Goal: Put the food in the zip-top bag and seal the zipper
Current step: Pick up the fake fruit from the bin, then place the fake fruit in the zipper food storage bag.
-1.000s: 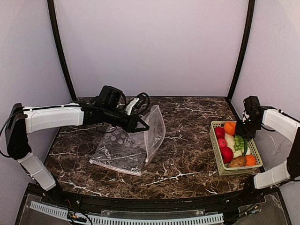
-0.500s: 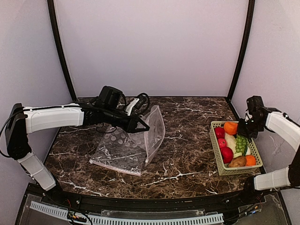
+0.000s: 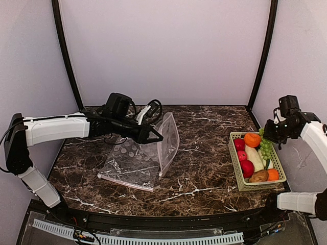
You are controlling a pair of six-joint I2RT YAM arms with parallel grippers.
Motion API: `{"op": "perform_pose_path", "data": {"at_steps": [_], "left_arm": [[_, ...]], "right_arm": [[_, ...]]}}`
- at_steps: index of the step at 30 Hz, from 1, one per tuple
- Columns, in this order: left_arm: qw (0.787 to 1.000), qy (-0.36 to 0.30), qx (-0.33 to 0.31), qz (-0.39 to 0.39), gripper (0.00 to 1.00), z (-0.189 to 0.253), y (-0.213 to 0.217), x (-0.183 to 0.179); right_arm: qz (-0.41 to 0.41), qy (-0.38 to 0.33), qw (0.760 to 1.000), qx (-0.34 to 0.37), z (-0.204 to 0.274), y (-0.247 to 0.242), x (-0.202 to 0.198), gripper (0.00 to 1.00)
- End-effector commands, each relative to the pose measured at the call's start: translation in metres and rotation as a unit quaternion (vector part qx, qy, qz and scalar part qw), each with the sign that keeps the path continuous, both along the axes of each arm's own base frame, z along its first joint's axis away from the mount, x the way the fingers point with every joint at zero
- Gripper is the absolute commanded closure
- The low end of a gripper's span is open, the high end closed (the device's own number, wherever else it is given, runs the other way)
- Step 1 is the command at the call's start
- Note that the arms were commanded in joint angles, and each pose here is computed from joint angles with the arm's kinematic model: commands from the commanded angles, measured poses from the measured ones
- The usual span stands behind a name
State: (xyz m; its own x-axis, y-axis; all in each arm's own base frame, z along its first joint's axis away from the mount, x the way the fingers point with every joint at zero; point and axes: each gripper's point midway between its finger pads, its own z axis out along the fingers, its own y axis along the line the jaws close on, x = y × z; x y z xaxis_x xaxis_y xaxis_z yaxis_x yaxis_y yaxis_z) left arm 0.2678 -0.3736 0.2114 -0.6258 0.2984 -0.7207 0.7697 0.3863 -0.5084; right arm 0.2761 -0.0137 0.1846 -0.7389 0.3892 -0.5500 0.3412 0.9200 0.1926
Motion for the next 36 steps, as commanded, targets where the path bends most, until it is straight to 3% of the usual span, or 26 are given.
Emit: {"op": "perform_pose_path", "data": {"at_steps": [1, 4, 9, 17, 21, 31, 36], "left_arm": [[1.0, -0.007, -0.023, -0.009, 0.99, 0.016, 0.002, -0.008], [1.0, -0.003, -0.024, -0.009, 0.99, 0.015, 0.001, -0.009], [0.999, 0.007, -0.03, -0.011, 0.99, 0.013, -0.001, -0.009], [0.999, 0.02, -0.034, -0.012, 0.99, 0.008, -0.004, -0.011], [0.999, 0.022, -0.03, -0.01, 0.99, 0.004, -0.005, -0.01], [1.0, 0.02, -0.024, -0.003, 0.99, 0.001, -0.004, -0.008], [0.999, 0.02, -0.028, -0.007, 0.99, 0.003, -0.004, -0.009]], "right_arm": [[0.054, -0.039, 0.997, 0.045, 0.036, 0.026, -0.009, 1.0], [0.116, -0.063, 0.988, 0.081, 0.054, 0.054, -0.014, 1.0], [0.25, -0.097, 0.947, 0.178, 0.092, 0.127, -0.03, 1.0], [0.377, -0.097, 0.881, 0.268, 0.12, 0.227, -0.056, 1.0], [0.44, -0.08, 0.85, 0.28, 0.126, 0.284, -0.072, 1.0], [0.504, -0.008, 0.817, 0.28, 0.102, 0.384, -0.099, 1.0], [0.463, 0.02, 0.836, 0.294, 0.083, 0.4, -0.085, 1.0]]}}
